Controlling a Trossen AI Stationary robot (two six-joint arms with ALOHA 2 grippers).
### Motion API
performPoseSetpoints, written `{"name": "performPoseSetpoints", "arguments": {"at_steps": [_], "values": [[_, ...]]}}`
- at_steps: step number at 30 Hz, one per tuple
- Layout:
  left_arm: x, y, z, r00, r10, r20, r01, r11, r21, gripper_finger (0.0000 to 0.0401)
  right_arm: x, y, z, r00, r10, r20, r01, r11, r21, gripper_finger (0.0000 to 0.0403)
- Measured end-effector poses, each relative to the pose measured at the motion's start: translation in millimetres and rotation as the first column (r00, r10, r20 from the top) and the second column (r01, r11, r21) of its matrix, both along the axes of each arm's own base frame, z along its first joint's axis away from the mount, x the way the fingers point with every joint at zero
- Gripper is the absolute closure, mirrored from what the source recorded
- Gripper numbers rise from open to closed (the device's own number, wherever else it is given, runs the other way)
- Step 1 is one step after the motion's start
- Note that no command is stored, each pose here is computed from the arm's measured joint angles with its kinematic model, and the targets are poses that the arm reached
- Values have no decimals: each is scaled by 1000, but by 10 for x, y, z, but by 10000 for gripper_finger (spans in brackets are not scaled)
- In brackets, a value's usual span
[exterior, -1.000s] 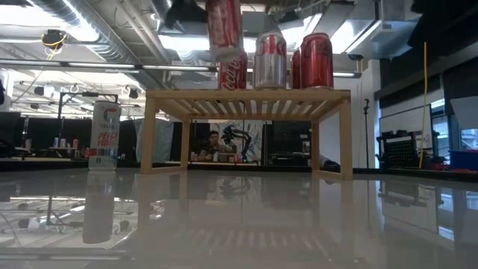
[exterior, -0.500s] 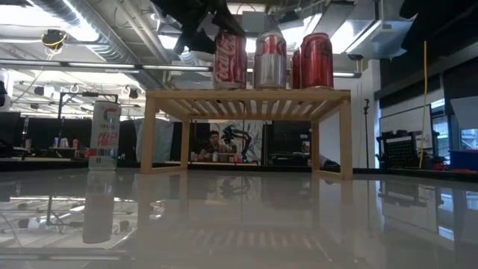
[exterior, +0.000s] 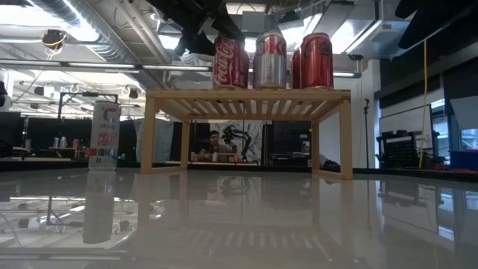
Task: Place canned beverage on shelf
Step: Put the red and white soda can on the shelf aligned with the other red and white soda can, then put the top white soda can on the shelf
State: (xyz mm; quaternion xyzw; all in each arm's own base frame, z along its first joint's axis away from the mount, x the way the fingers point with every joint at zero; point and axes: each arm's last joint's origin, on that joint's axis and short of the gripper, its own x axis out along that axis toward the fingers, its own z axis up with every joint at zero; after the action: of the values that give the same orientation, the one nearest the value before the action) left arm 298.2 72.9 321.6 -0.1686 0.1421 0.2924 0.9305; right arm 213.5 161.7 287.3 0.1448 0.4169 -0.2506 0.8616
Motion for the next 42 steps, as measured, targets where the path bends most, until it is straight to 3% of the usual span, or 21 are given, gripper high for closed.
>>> {"name": "performPoseSetpoints", "arguments": {"at_steps": [21, 33, 42], "values": [[-8, -14, 58, 998, -40, 43, 41, 999, -7, 74, -3, 4, 0, 1000, 2, 0, -2, 1000, 0, 20], [-170, -42, 268, 995, -37, 91, 31, 997, 65, 74, -3, 7, -1, 1000, 7, -5, -7, 1000, 5, 20], [-520, -117, 603, 980, -58, 188, 32, 990, 138, 76, 0, 9, 0, 1000, 9, -3, -9, 1000, 6, 20]]}}
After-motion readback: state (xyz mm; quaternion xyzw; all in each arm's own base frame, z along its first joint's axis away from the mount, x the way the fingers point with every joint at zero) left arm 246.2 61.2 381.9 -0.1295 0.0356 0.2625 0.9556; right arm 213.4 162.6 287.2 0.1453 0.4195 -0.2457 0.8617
